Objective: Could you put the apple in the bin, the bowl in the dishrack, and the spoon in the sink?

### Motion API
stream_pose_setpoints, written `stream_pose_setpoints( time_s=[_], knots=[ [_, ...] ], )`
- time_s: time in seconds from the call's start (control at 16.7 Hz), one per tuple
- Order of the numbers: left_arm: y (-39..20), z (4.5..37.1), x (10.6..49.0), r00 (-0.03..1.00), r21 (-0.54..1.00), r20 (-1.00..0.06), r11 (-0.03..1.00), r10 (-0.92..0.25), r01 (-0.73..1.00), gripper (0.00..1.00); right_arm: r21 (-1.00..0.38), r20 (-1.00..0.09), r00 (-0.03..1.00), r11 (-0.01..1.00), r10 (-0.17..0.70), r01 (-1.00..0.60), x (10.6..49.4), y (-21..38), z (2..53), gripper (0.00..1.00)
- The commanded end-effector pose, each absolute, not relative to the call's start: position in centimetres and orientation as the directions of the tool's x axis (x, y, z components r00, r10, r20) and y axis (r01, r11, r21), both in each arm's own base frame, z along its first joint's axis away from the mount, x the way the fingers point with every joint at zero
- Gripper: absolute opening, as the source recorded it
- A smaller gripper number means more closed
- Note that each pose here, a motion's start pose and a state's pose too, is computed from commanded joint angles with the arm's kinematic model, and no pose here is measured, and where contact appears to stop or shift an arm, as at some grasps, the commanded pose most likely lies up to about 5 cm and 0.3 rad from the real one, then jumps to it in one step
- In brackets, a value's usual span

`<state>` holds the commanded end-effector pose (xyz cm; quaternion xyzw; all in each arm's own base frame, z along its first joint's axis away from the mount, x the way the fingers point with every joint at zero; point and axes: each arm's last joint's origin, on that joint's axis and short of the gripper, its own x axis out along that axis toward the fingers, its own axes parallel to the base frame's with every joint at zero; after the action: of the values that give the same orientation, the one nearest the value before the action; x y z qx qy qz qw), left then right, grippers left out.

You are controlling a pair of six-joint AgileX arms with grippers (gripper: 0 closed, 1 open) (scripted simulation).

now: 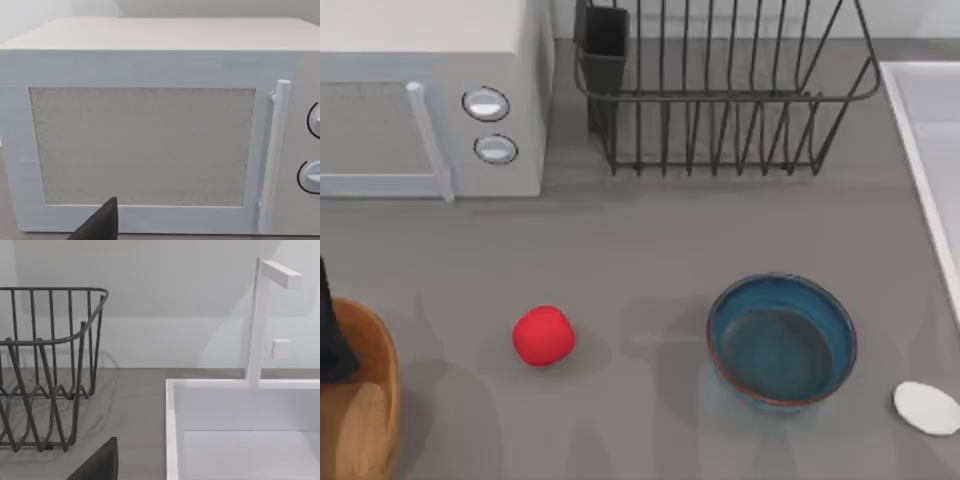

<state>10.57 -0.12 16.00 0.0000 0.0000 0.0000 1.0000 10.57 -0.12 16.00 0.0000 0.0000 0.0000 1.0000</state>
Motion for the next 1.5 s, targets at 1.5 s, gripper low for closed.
stream_pose_setpoints(
  time_s=[1.5],
  knots=[
    [-8.5, 27.0, 27.6, 0.370, 0.073, -0.874, 0.667, -0.316, 0.741, 1.00, 0.000, 0.000, 1.000, 1.000, 0.000, 0.000, 10.6, -0.1, 16.0, 1.00]
  ],
)
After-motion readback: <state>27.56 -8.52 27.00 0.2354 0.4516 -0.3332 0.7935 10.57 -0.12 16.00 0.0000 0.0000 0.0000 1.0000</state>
